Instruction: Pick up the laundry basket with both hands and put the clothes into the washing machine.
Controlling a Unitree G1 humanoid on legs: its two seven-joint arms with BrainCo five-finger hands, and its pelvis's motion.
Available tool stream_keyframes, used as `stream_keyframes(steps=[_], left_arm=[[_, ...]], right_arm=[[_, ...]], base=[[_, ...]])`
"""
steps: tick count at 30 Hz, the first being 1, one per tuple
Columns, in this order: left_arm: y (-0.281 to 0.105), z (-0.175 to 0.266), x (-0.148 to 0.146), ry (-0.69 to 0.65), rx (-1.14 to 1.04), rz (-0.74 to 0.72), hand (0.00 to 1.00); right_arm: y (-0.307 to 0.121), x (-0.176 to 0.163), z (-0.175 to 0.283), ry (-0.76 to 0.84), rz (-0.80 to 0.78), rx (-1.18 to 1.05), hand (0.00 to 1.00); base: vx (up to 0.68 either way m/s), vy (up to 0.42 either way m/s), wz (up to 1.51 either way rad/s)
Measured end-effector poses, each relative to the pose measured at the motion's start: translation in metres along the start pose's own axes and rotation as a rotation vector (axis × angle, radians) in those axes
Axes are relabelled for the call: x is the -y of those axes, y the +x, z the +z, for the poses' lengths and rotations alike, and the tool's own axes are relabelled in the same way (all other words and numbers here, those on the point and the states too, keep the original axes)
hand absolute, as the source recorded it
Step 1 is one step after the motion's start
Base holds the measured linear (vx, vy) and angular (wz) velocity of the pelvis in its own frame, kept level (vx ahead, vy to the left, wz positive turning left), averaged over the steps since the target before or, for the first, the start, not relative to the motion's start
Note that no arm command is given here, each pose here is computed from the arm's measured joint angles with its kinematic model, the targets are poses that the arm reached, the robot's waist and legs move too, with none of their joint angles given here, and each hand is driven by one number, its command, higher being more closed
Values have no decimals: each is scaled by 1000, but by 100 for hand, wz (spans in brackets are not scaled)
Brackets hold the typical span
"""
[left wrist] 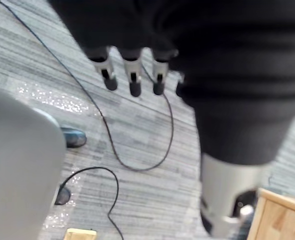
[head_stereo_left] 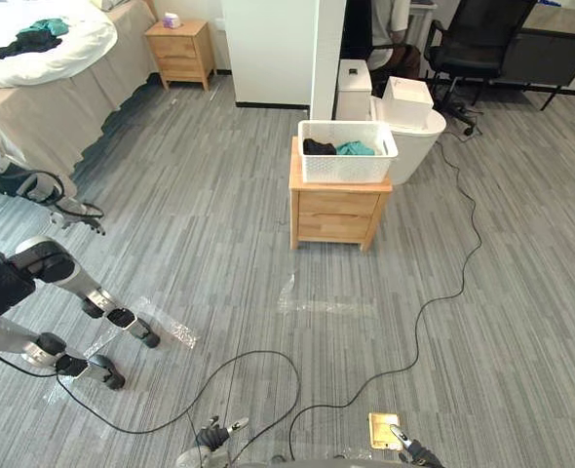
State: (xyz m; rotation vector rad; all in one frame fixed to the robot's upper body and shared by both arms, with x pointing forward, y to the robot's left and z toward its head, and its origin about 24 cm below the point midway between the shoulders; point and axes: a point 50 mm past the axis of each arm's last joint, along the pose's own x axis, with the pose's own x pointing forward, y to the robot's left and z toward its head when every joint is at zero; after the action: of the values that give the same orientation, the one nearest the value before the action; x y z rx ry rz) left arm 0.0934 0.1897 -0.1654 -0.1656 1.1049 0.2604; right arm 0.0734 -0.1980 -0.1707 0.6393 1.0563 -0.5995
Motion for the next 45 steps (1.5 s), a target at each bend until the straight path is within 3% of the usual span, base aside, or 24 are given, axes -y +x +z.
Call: stream_keyframes(steps=[18,22,24,29,33,36,41,45], left_arm=[[7,38,14,276,82,-56,0],[6,37,9,275,86,-44,0],[5,28,13,194,74,-48,0],[4,52,-1,154,173,-9,0],[3,63,-1,132,222,-8,0],[2,45,-1,126,167,7,0],[2,38,-24,159,120,68,0],[3,45,-11,177,140,31,0]], right_arm=[[4,-9,21,14,14,52,0],[1,6,16,61,-28,38,0],[2,8,25,59,-33,63,0],[9,-43,50,-135,104,104,0],[9,-73,81,-165,157,199,0],[4,-70,94,-190,167,282,0],[4,-71,76,-213,172,254,0],[5,-41,55,-184,106,181,0]], base=[[231,-10,17],[618,-362,40],[726,-402,-36],[641,-284,-82],[586,-46,-59],[544,130,-19],[642,179,-13],[592,14,35]])
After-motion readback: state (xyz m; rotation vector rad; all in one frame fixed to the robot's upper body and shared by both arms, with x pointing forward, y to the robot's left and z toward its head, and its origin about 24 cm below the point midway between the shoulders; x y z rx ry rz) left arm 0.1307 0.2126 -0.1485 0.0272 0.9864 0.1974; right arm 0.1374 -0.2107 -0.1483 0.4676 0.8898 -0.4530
